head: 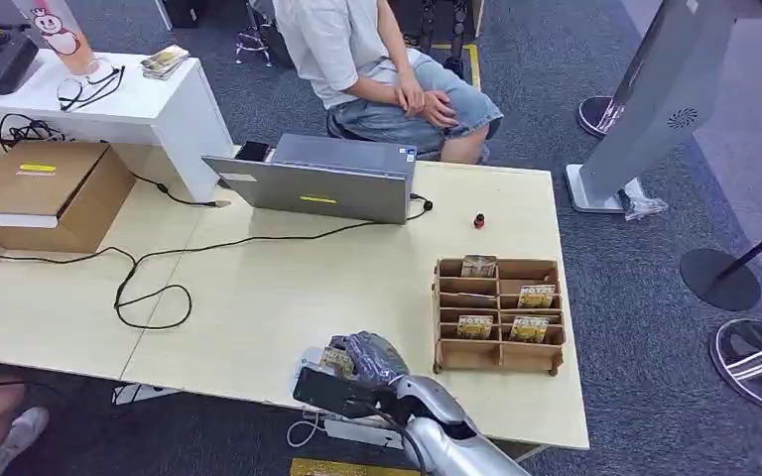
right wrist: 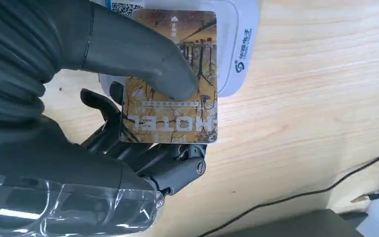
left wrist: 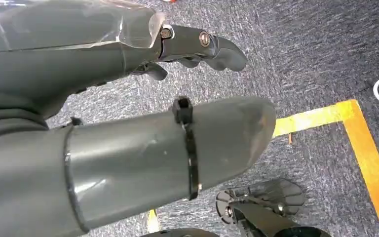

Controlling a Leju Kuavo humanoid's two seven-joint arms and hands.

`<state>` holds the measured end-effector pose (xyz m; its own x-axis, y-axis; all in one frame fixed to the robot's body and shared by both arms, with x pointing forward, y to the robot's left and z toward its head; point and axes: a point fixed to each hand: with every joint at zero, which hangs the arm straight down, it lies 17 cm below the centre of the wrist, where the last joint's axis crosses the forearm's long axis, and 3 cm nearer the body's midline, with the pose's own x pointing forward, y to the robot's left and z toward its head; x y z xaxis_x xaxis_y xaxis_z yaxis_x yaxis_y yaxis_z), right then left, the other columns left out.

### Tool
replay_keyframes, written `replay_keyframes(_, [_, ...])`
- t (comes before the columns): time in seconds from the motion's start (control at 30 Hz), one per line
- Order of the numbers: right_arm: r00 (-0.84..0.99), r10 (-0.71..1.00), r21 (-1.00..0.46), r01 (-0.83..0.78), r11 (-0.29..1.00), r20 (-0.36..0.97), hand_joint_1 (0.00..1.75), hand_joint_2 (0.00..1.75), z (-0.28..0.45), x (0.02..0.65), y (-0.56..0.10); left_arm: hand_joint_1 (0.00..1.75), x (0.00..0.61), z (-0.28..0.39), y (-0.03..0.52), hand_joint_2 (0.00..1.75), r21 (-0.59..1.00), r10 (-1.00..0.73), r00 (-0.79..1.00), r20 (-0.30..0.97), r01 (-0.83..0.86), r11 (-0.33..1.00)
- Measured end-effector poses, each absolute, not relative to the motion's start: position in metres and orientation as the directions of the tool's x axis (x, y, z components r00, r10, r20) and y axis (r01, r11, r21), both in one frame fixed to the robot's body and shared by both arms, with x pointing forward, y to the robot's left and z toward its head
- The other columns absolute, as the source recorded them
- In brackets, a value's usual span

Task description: Pass the card to the sensor for recognition and then transmit it.

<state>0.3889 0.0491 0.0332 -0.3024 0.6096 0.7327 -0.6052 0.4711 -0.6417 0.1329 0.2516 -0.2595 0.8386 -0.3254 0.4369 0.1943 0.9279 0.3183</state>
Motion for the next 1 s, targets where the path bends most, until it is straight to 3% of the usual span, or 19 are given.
replay_keyframes(1.0, [-0.279, 0.635, -0.639, -0.624, 0.451, 0.721, 1.75, 1.75, 0.022, 0.392, 0.054, 0.0, 0.132, -0.26, 0.246, 0.0, 0.318, -0.34, 0.837, 0.428, 0.213, 0.924])
